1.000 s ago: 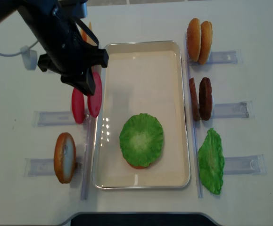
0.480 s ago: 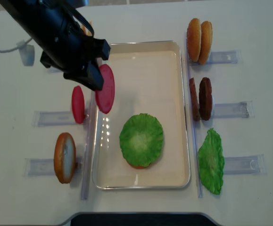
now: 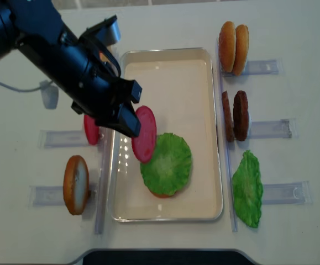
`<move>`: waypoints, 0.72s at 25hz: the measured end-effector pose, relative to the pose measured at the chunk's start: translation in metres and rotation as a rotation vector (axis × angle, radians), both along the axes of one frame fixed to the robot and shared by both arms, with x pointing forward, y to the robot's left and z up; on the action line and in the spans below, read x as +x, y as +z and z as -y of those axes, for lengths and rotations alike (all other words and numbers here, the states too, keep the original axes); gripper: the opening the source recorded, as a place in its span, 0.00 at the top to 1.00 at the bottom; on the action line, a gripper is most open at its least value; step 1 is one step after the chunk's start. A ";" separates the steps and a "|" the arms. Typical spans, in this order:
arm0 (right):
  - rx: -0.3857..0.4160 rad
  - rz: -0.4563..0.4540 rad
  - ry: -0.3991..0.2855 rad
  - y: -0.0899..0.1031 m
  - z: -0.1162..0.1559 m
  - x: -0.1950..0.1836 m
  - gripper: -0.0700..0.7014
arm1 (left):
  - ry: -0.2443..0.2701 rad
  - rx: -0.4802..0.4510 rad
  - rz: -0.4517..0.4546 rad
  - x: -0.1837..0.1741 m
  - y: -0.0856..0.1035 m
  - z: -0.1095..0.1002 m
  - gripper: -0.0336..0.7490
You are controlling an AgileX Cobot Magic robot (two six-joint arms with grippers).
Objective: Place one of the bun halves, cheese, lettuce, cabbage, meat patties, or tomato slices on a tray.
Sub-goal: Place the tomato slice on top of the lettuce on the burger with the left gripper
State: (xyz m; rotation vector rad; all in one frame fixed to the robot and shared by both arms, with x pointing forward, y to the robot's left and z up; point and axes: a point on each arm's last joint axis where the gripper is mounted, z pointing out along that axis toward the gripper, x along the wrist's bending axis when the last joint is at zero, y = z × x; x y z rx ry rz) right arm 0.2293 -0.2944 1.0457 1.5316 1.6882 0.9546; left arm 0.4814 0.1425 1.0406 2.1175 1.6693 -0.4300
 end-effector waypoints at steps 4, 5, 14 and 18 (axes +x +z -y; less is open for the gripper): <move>0.000 0.000 0.000 0.000 0.000 0.000 0.35 | 0.002 -0.056 -0.013 -0.008 -0.019 0.001 0.88; 0.000 0.000 0.000 0.000 0.000 0.000 0.35 | 0.003 -0.069 -0.016 -0.010 -0.023 0.001 0.88; 0.000 0.000 0.000 0.000 0.000 0.000 0.35 | 0.045 -0.172 -0.002 -0.013 -0.050 0.006 0.88; 0.000 0.000 0.000 0.000 0.000 0.000 0.35 | 0.046 -0.204 -0.022 -0.009 -0.060 0.013 0.88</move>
